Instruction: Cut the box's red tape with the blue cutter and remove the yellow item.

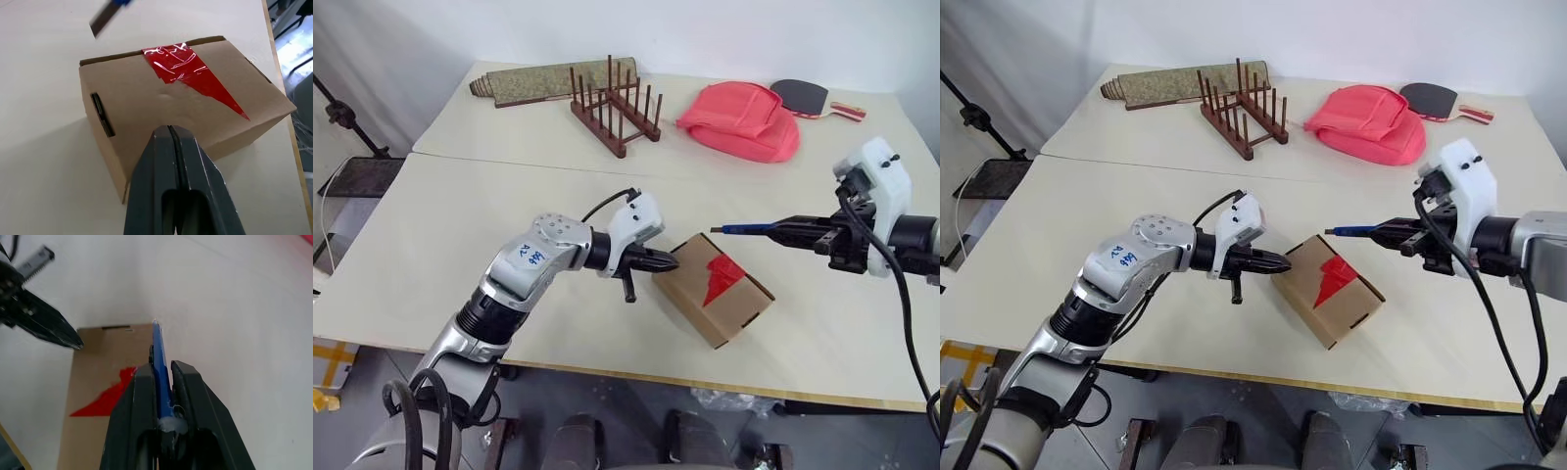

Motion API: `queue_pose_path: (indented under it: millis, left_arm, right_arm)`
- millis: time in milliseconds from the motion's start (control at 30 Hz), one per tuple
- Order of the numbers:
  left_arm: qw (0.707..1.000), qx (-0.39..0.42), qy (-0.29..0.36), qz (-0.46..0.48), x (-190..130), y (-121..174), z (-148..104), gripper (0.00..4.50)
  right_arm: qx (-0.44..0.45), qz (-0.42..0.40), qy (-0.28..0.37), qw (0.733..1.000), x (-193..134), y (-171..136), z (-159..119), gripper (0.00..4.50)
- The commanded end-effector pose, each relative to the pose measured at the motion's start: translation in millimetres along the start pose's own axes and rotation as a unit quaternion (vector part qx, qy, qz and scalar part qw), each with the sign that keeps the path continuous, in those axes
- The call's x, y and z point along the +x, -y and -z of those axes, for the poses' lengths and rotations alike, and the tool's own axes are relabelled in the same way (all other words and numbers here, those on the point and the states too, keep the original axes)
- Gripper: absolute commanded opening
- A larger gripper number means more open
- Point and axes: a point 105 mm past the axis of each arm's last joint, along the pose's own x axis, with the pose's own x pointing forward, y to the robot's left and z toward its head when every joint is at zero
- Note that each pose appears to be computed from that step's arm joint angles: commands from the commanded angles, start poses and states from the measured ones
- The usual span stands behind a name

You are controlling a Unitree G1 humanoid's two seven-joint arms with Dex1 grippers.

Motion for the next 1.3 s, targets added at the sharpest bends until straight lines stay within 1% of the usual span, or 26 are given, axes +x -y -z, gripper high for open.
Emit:
queue_pose_path:
  millis: [33, 200, 600, 767, 933, 1167, 1300]
  left_arm:
    - [1.000, 0.014, -0.009, 0.008, 3.6, 1.4, -1.7, 0.00]
    - [1.000, 0.015, -0.024, 0.005, 8.0, -0.8, 0.3, 0.00]
    - [0.999, 0.013, -0.036, -0.004, 15.5, -4.4, 2.1, 0.00]
    - [0.999, 0.013, -0.036, -0.001, 16.0, -4.1, 1.8, 0.00]
    - [0.999, 0.014, -0.042, 0.001, 15.9, -4.2, 3.7, 0.00]
    - [0.999, 0.013, -0.043, 0.001, 15.7, -5.3, 4.2, 0.00]
    - [0.999, 0.011, -0.044, -0.002, 15.3, -7.1, 4.6, 0.00]
  right_arm:
    - [-0.015, 0.008, 0.006, 1.000, -0.1, -2.7, -4.4, 0.18]
    - [-0.014, 0.007, 0.000, 1.000, 2.2, -3.3, -3.3, 0.18]
    - [-0.009, 0.009, -0.021, 1.000, 8.6, -2.0, 4.0, 0.18]
    - [-0.005, 0.023, -0.004, 1.000, 7.2, 4.3, -4.6, 0.18]
    - [-0.005, 0.012, 0.011, 1.000, 7.0, 1.1, -11.9, 0.18]
    - [0.003, 0.008, -0.008, 1.000, 9.7, 1.1, -1.1, 0.18]
    - [0.008, 0.020, -0.019, 1.000, 9.5, 5.8, 5.1, 0.18]
